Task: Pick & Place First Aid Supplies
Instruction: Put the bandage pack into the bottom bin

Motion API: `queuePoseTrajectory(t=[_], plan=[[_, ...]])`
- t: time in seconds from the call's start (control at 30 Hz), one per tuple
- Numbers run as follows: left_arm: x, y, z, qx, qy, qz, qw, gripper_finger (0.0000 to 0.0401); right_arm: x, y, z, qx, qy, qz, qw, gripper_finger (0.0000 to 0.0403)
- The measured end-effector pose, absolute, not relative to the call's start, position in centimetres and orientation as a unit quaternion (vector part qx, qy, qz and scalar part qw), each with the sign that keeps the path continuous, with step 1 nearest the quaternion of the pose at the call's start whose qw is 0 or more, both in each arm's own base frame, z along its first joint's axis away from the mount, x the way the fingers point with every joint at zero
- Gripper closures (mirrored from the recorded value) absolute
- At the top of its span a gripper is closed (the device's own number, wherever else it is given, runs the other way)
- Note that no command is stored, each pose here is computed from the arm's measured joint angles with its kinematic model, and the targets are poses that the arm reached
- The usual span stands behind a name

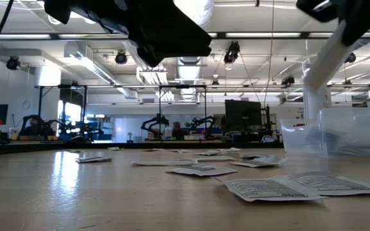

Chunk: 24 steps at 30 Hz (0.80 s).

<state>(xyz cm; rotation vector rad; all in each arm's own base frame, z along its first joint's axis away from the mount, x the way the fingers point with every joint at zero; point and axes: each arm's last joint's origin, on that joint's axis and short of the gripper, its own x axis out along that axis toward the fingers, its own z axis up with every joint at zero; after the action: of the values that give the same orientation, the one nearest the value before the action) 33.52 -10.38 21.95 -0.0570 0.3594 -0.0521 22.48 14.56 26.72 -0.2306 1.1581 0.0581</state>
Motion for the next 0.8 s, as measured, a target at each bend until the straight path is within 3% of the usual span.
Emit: queuePoseTrajectory(t=[0.37,0.8], plan=[[33.4,-10.3,21.6,-0.022,0.199,-0.024,0.979,0.0277,19.2,14.7,31.9,-0.091,0.611,-0.001,0.786,0.0395],[33.3,-10.3,21.5,-0.021,0.206,-0.023,0.978,0.0277,15.3,13.0,30.0,0.049,0.704,0.004,0.708,0.0395]])
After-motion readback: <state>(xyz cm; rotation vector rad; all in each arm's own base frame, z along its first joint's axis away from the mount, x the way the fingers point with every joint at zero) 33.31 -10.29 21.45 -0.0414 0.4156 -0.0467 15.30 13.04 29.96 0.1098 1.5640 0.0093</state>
